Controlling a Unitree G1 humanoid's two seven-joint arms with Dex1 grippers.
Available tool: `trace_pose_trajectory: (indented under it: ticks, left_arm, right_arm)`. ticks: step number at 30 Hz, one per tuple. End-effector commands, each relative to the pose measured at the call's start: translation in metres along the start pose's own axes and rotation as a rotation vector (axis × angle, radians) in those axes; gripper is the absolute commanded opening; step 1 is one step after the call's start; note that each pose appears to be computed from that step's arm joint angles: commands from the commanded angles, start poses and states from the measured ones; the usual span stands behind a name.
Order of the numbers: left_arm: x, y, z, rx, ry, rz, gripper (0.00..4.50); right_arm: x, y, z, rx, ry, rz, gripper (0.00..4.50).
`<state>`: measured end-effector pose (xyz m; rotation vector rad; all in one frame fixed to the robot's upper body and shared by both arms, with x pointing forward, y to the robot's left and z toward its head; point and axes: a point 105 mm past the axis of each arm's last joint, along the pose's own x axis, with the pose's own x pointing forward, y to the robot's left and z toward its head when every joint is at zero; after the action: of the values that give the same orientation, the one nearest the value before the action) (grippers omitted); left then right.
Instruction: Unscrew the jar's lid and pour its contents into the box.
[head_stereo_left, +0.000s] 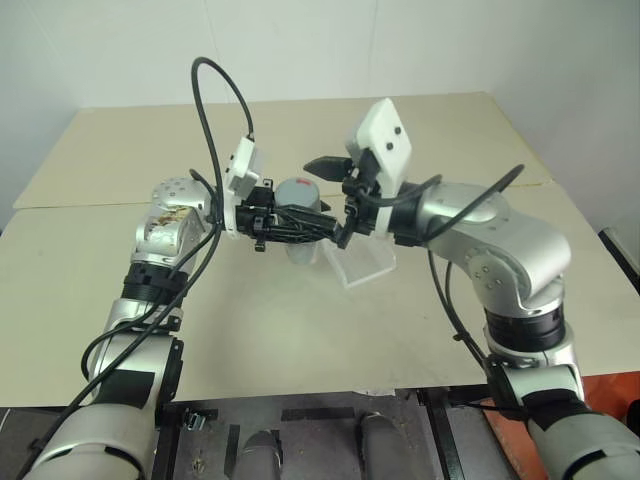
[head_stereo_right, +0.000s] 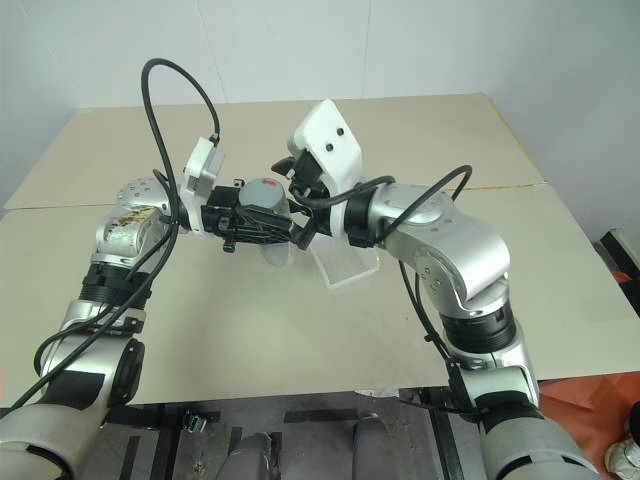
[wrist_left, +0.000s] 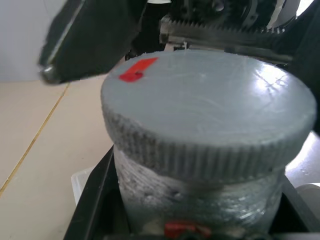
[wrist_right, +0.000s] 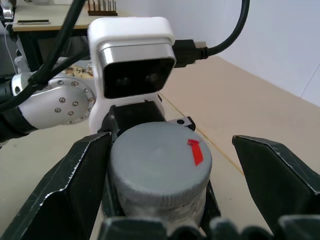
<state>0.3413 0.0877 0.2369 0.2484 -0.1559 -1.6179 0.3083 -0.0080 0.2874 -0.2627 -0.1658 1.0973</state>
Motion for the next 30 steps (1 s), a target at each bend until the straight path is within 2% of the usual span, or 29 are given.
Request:
trace_pose_trajectory:
  ticks: [1,13,30]
  left_arm:
    - [-0.003,0.001,0.013,0.055,-0.003,-0.002,2.02]
    - [-0.013,-0.004,0.016,0.056,0.01,0.002,2.02]
    - [-0.024,-0.01,0.02,0.052,0.021,0.011,2.02]
  right_arm:
    - [0.002,0.003,0.019,-0.055,-0.064,0.009,4.47]
    - [0.005,-0.003,0.012,0.004,-0.067,0.027,4.47]
    - [-0.023,-0.032,0.0,0.001,-0.038,-0.059,4.47]
